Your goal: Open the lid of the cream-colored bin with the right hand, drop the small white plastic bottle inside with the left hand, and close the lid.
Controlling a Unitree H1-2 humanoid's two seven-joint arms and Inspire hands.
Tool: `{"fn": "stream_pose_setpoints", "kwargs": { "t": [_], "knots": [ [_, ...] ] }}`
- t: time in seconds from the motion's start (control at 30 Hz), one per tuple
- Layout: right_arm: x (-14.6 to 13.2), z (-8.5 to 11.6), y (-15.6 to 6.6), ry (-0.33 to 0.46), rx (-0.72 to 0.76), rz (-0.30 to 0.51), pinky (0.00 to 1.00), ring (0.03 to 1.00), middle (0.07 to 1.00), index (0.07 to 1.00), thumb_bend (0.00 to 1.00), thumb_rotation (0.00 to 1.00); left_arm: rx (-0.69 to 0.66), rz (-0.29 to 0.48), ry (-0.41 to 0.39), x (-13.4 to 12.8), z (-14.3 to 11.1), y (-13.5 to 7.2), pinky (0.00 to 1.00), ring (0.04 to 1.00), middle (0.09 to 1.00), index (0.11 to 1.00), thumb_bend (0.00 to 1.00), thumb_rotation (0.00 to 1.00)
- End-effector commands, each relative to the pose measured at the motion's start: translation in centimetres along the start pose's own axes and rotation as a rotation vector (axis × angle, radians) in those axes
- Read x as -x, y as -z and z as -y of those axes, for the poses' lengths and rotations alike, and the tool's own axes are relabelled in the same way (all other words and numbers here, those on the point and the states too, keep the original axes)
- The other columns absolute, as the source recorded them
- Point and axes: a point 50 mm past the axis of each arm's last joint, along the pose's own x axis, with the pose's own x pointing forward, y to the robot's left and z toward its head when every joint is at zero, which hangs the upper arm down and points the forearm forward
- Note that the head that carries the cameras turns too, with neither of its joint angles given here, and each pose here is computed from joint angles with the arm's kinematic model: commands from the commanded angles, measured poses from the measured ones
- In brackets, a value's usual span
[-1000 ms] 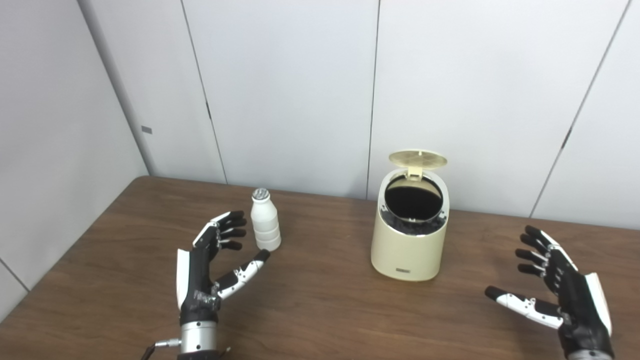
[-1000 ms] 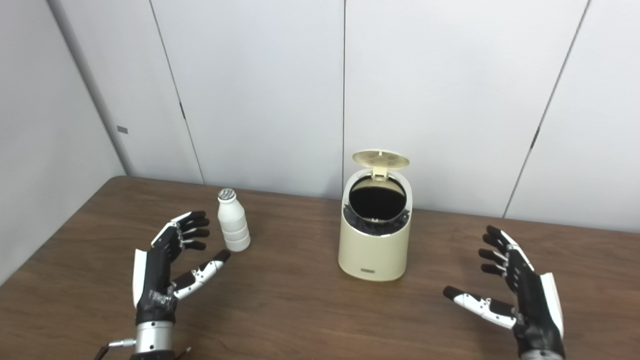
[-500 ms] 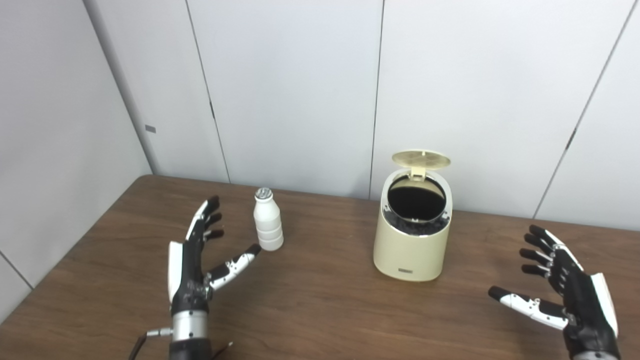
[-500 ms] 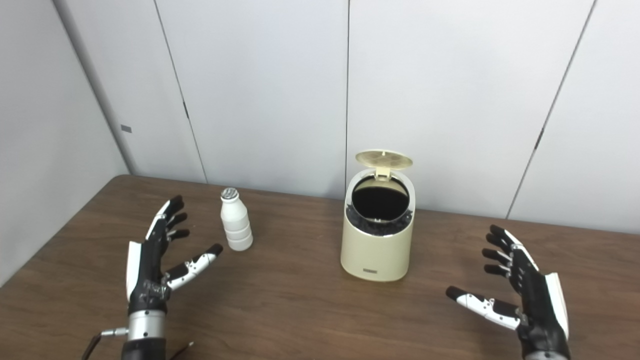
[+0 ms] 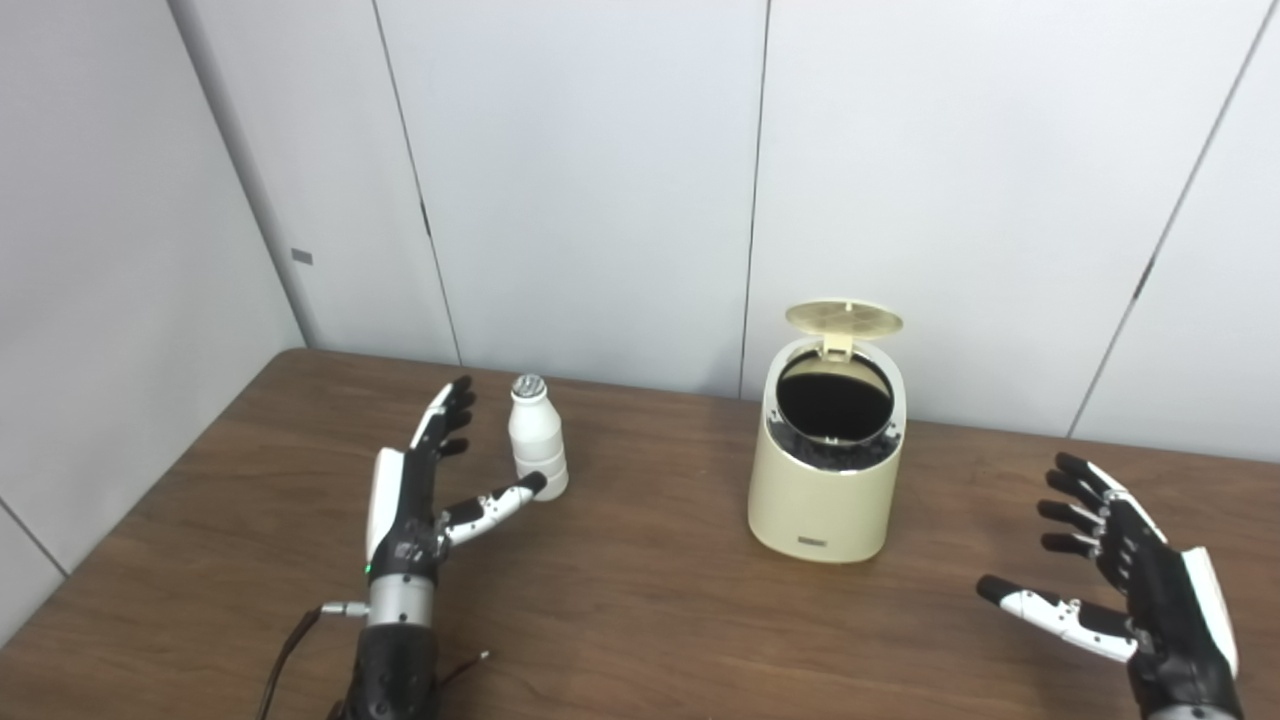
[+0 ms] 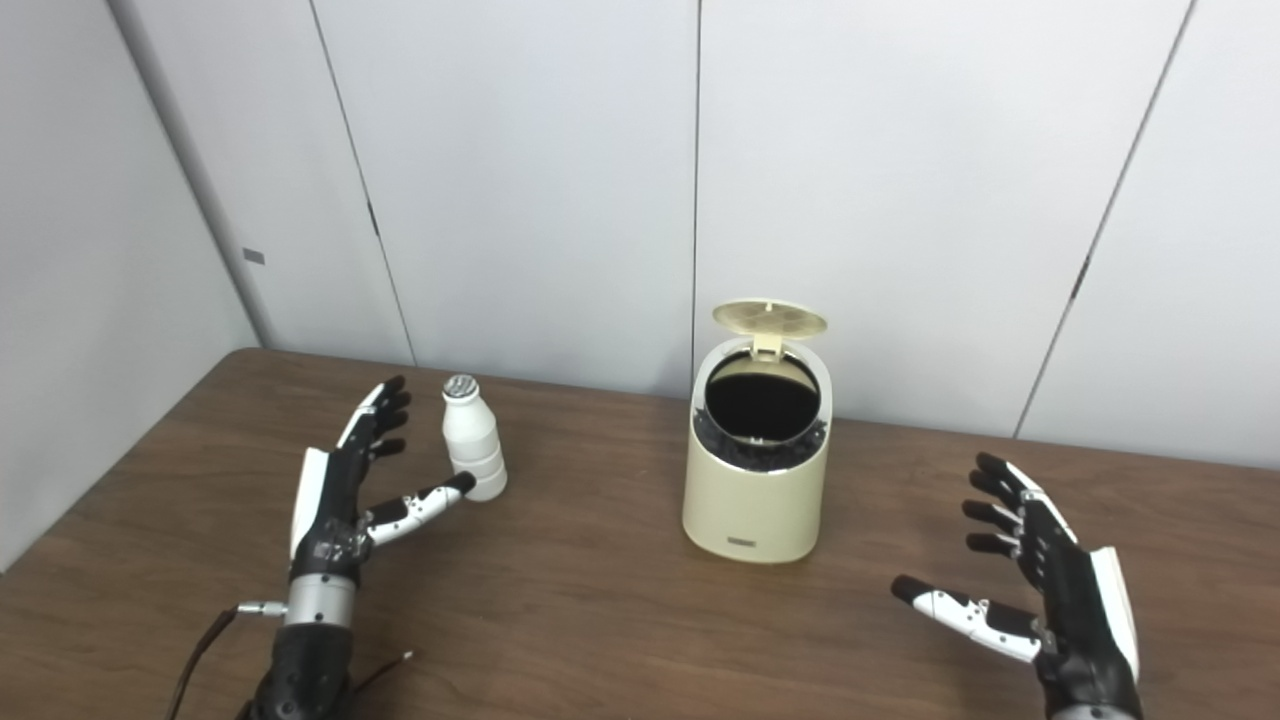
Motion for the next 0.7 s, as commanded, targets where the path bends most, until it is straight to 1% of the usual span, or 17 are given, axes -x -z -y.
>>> {"fn": "stream_pose_setpoints", "kwargs": {
  "t": [0.0,0.03,0.13,0.2,0.37,0.47,0.57,0.67],
  "knots": [
    [-0.8,0.5,-2.0,0.015,0.004,0.087,0.66,0.764,0.828,0.834,0.74,0.00,0.010,0.080,-0.016,-2.3,-0.1,-1.7,0.77,0.838,0.858,0.904,0.77,0.10],
    [-0.8,0.5,-2.0,0.018,-0.003,0.083,0.66,0.763,0.829,0.834,0.74,0.00,0.008,0.078,-0.014,-2.6,0.1,-1.7,0.76,0.833,0.854,0.900,0.77,0.10],
    [-0.7,0.4,-2.2,0.020,-0.003,0.083,0.66,0.765,0.828,0.833,0.74,0.00,0.003,0.076,-0.010,-3.1,0.5,-1.6,0.78,0.824,0.836,0.886,0.78,0.09],
    [-0.6,0.4,-2.4,0.017,0.004,0.085,0.65,0.764,0.827,0.833,0.73,0.00,0.001,0.072,-0.010,-3.4,0.7,-1.4,0.77,0.814,0.826,0.879,0.78,0.09],
    [-0.6,0.3,-2.6,0.020,-0.007,0.082,0.66,0.761,0.830,0.833,0.73,0.00,-0.012,0.040,-0.009,-4.0,1.1,-0.7,0.77,0.799,0.813,0.865,0.78,0.08],
    [-0.6,0.3,-2.6,0.020,-0.008,0.083,0.66,0.758,0.830,0.835,0.73,0.00,-0.032,0.034,-0.008,-4.2,1.5,-0.1,0.78,0.794,0.807,0.856,0.78,0.08],
    [-0.6,0.1,-2.6,0.015,-0.012,0.074,0.67,0.770,0.834,0.839,0.73,0.00,-0.034,0.020,-0.005,-4.3,1.8,0.3,0.78,0.801,0.808,0.854,0.78,0.09],
    [-0.6,0.0,-2.6,0.016,-0.011,0.071,0.68,0.775,0.837,0.843,0.73,0.00,-0.029,0.013,-0.006,-4.2,1.9,0.6,0.81,0.814,0.813,0.854,0.77,0.08]
  ]
}}
